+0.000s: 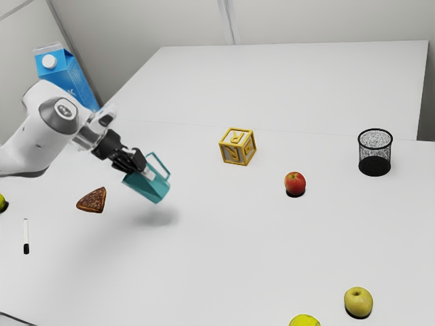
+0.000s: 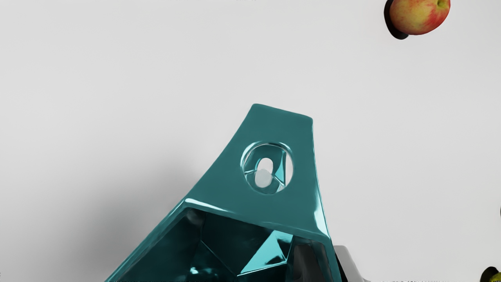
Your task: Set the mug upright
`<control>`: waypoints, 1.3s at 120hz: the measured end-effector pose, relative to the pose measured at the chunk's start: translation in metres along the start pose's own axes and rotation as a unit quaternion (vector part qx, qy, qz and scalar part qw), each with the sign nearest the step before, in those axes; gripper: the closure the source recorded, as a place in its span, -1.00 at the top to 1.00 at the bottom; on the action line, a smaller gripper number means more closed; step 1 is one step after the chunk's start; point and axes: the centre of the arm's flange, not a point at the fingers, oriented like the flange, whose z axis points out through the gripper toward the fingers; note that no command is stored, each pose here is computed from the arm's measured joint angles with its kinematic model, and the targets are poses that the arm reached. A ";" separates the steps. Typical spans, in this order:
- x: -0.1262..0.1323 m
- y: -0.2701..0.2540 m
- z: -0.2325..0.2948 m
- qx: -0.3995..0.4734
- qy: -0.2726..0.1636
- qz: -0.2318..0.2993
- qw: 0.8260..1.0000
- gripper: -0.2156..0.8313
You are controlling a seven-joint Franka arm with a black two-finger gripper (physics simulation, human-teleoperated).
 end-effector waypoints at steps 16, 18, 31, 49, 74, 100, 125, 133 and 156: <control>0.014 0.025 -0.002 0.050 -0.034 0.040 0.997 -0.87; 0.017 0.028 -0.003 0.058 -0.038 0.045 0.997 -0.87; 0.024 0.047 -0.001 0.107 -0.066 0.069 0.990 -0.88; 0.026 0.055 -0.003 0.164 -0.092 0.067 0.980 -0.89; 0.025 0.075 0.004 0.237 -0.116 0.065 0.962 -0.90; 0.007 0.083 0.033 0.288 -0.123 0.049 0.948 -0.90; -0.002 0.080 0.054 0.308 -0.102 0.023 0.946 -0.90; -0.006 0.078 0.060 0.310 -0.099 0.012 0.945 -0.90; -0.014 0.075 0.076 0.312 -0.101 -0.015 0.945 -0.90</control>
